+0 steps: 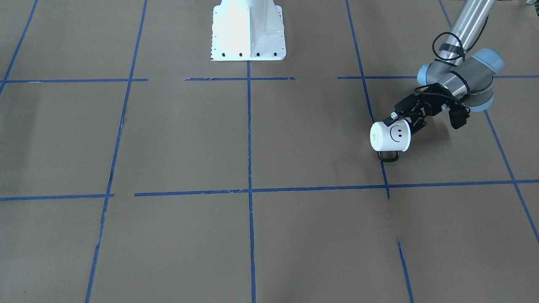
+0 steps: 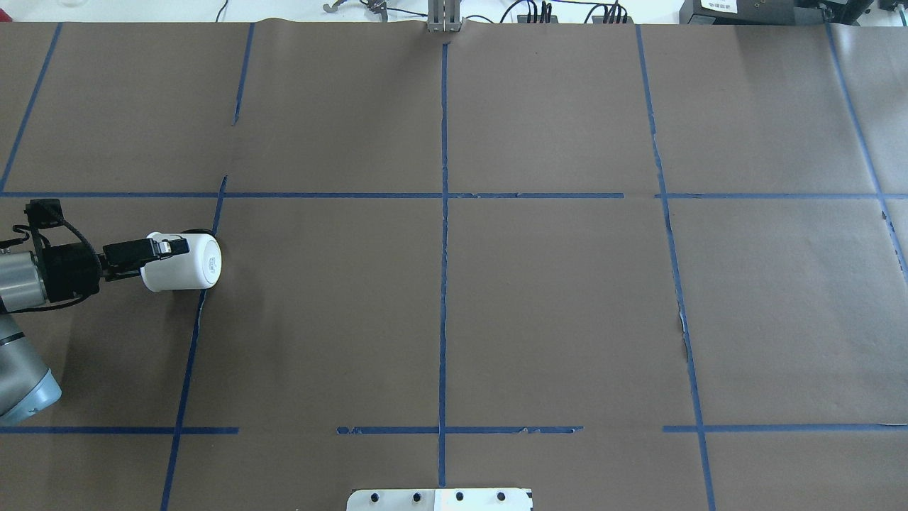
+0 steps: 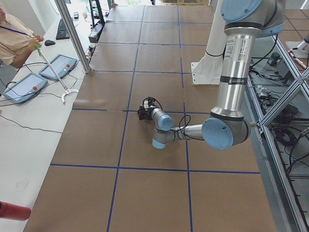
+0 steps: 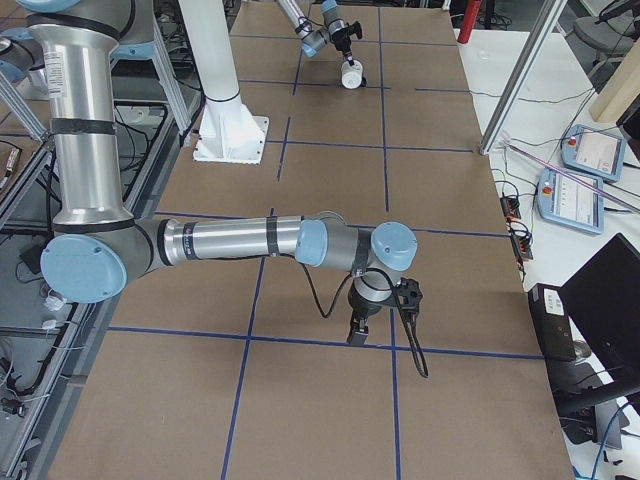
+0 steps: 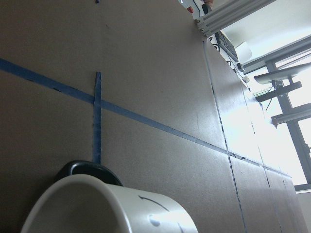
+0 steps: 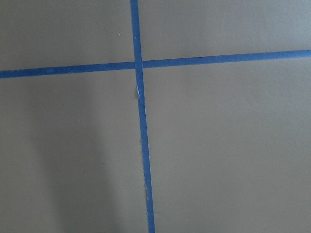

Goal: Flip mug
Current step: 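Reach the left gripper to the sideways white mug and grasp it, then lift the mug with the left gripper and rotate it upright toward the table center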

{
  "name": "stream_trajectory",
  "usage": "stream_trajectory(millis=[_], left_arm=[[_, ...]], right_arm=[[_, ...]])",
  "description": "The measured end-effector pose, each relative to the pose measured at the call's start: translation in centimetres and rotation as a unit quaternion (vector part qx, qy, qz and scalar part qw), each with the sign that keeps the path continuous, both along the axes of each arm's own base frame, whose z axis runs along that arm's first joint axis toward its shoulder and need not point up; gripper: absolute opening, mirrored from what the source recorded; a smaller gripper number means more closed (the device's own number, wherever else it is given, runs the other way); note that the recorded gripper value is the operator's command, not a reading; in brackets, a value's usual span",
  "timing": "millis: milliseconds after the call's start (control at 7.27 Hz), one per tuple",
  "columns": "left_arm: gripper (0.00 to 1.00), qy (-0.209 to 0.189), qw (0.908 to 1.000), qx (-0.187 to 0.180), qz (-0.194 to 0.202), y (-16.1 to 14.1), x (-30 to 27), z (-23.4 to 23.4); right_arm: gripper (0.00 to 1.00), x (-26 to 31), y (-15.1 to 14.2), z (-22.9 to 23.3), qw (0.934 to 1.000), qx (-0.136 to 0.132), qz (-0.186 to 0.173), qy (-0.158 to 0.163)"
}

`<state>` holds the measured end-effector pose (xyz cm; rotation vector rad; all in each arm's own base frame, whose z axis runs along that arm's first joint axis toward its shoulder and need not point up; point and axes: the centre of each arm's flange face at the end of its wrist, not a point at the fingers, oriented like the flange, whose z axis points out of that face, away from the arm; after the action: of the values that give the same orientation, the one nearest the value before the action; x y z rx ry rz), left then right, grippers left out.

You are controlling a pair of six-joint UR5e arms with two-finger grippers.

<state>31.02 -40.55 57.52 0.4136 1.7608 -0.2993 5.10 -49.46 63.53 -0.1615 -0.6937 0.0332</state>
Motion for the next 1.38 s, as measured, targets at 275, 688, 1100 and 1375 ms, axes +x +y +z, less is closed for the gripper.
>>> stream_trajectory(millis=[275, 688, 1100, 1375], left_arm=[[0.00, 0.016, 0.9997, -0.017, 0.009, -0.1, 0.5, -0.5], [0.00, 0.064, 0.9967, -0.043, 0.026, -1.2, 1.8, -3.7], [0.00, 0.121, 0.9903, -0.054, 0.041, -3.2, 4.0, -10.8], [0.00, 0.054, 0.9918, -0.111, 0.033, -5.1, 6.3, -15.9]], right_arm=[[1.00, 0.0, 0.0, 0.0, 1.0000, 0.000, 0.000, 0.000], [1.00, 0.0, 0.0, 0.0, 1.0000, 0.000, 0.000, 0.000], [1.00, 0.0, 0.0, 0.0, 1.0000, 0.000, 0.000, 0.000], [1.00, 0.0, 0.0, 0.0, 1.0000, 0.000, 0.000, 0.000]])
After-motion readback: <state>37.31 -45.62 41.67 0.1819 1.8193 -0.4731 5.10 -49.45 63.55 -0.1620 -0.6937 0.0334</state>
